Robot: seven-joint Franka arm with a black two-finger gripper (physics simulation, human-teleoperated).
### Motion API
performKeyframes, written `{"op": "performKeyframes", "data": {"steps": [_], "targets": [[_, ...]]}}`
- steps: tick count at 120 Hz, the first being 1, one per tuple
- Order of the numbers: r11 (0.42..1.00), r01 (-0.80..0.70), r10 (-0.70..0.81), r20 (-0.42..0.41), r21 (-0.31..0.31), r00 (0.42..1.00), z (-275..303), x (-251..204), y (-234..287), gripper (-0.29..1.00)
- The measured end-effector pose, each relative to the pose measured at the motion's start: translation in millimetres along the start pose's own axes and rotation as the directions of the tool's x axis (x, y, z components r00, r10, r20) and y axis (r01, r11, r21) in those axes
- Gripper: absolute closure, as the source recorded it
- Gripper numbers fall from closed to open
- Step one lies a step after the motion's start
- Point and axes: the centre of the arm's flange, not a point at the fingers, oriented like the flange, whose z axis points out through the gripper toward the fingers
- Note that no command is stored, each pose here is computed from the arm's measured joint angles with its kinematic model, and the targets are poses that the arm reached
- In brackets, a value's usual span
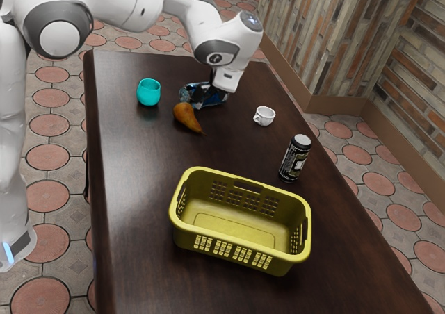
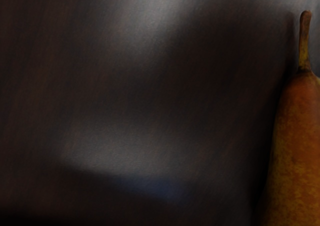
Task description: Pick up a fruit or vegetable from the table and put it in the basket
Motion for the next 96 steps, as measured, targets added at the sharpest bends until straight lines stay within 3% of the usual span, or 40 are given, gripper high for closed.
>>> {"op": "performKeyframes", "data": {"steps": [96], "targets": [[0.998, -0.058, 0.056, -0.054, -0.034, 0.997, 20, -5, 54, 0.0]]}}
